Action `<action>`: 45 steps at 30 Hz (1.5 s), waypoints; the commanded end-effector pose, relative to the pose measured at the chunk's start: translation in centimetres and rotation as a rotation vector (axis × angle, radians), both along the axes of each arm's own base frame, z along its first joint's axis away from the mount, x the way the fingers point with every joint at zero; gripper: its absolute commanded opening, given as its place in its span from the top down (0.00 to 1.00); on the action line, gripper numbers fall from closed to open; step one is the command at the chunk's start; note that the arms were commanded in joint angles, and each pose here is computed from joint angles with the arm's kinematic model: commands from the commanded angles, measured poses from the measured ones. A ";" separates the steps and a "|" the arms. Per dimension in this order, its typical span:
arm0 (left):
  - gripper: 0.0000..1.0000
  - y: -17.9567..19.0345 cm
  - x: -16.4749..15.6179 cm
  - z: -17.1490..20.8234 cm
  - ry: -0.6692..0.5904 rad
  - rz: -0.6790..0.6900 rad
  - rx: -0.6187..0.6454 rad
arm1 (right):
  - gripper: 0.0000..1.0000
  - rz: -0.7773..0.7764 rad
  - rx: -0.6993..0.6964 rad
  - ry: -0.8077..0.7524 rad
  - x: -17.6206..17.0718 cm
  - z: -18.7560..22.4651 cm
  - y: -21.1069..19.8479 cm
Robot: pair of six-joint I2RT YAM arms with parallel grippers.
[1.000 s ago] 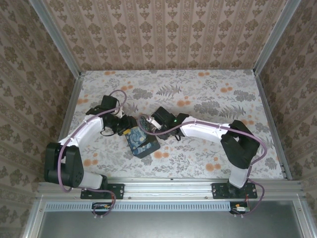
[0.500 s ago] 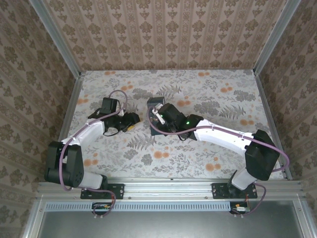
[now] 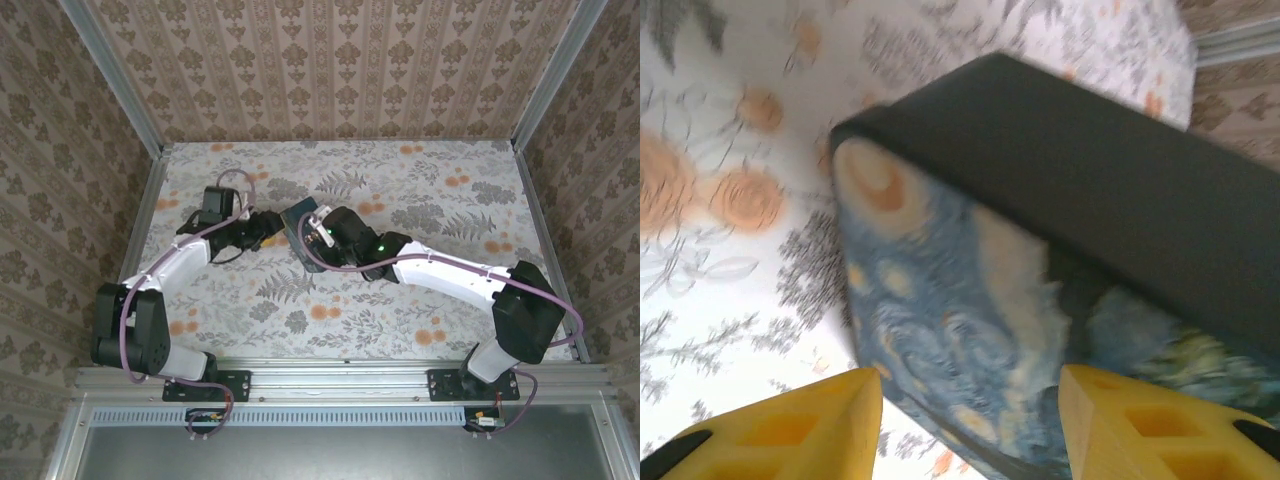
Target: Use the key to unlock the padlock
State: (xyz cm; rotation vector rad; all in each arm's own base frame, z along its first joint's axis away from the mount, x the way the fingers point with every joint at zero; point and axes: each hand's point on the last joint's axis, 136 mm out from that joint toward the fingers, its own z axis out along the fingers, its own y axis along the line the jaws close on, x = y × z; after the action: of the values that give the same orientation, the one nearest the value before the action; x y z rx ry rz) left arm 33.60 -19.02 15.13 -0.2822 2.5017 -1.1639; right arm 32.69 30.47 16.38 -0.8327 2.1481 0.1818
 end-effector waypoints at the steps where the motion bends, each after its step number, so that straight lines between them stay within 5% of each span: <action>1: 0.50 0.0 2.3 3.6 -0.097 0.030 -0.020 | 0.89 0.023 -0.002 -0.031 1.3 -0.4 -0.3; 19: 0.45 -0.2 7.4 6.2 -0.250 0.007 0.043 | 0.89 0.202 0.297 0.201 0.2 1.2 2.3; 30: 0.45 -5.9 7.2 2.5 -0.221 -0.229 0.127 | 0.88 0.225 0.280 0.316 -2.2 2.4 1.6; 45: 0.49 -10.2 3.1 -2.0 -0.077 -0.413 0.051 | 0.87 0.089 0.079 0.277 1.5 -0.4 -1.3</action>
State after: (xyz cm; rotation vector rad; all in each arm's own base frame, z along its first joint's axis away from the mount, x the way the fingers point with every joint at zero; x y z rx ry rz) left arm 39.51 -27.85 14.40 0.2383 2.5140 -1.1092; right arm 31.56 30.32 16.09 -0.9277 2.3729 0.6111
